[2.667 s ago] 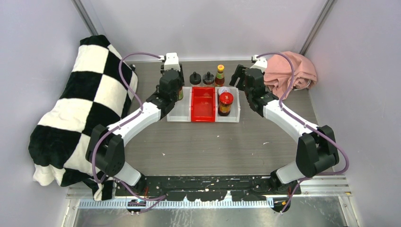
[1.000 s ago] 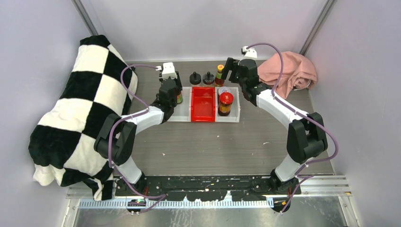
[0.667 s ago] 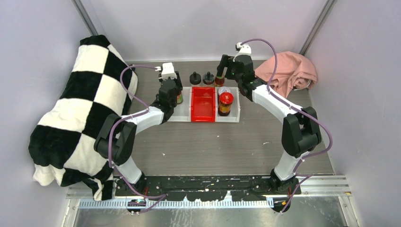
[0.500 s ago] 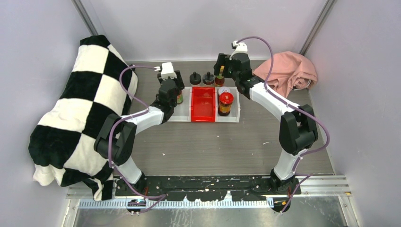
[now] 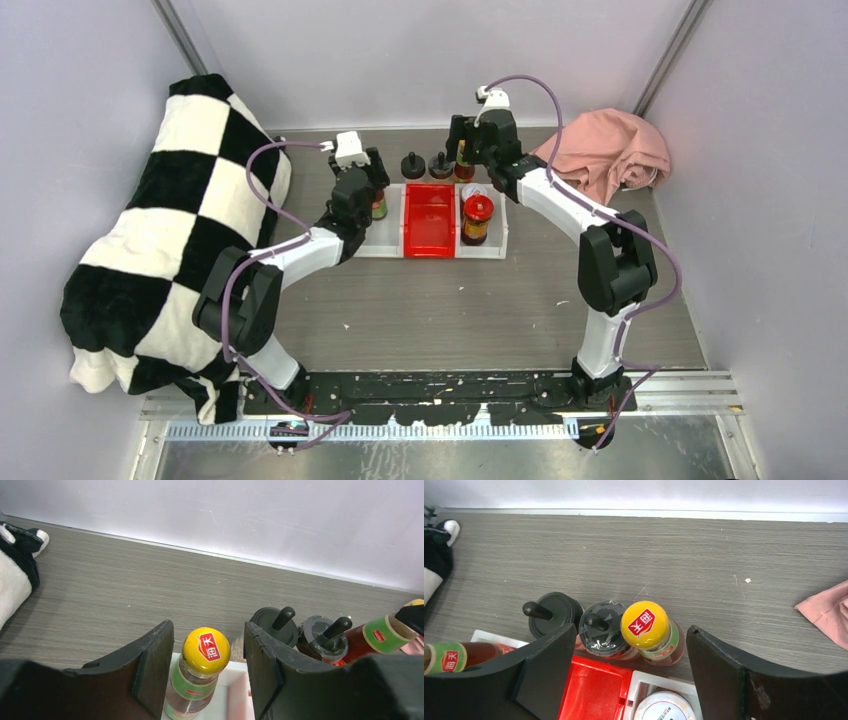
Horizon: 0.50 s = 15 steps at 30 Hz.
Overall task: Organize the condiment bottles
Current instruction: Place the bottle in the storage box, then pick up the bottle from the center of the board.
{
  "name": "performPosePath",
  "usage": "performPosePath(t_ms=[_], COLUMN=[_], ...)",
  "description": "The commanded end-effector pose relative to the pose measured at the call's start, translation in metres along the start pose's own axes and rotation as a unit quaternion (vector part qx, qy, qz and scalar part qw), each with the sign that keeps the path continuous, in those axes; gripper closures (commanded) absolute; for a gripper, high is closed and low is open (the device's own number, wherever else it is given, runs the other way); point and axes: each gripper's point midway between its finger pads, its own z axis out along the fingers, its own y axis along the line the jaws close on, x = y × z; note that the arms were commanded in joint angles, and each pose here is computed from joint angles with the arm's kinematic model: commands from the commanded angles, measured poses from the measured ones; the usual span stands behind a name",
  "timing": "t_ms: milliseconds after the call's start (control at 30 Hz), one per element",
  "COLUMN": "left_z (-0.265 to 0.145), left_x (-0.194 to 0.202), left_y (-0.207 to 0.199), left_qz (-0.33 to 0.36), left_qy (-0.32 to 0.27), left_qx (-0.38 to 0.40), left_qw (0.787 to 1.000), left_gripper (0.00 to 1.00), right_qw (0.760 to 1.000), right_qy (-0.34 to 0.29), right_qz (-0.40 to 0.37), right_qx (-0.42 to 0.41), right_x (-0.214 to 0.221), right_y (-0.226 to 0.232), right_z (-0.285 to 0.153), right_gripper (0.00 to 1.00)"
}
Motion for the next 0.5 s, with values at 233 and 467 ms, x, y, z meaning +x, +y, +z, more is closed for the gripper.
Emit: performPosePath(t_ms=[233, 467], left_z=[-0.012, -0.017], left_x=[-0.040, -0.049], left_y=[-0.001, 0.000], left_qz=[-0.038, -0.048], left_qy=[-0.053, -0.065], left_qx=[0.002, 0.004], left_qw=[0.998, 0.997], left_gripper=[0.46, 0.46], right_qw=[0.999, 0.999], right_qy=[-0.024, -0.020], right_qz=[-0.021, -0.023], right_qx=[0.008, 0.021], right_x=[-0.020, -0.017], right_y=[0.003, -0.003], right_z=[0.016, 0.021], right_gripper=[0.21, 0.43])
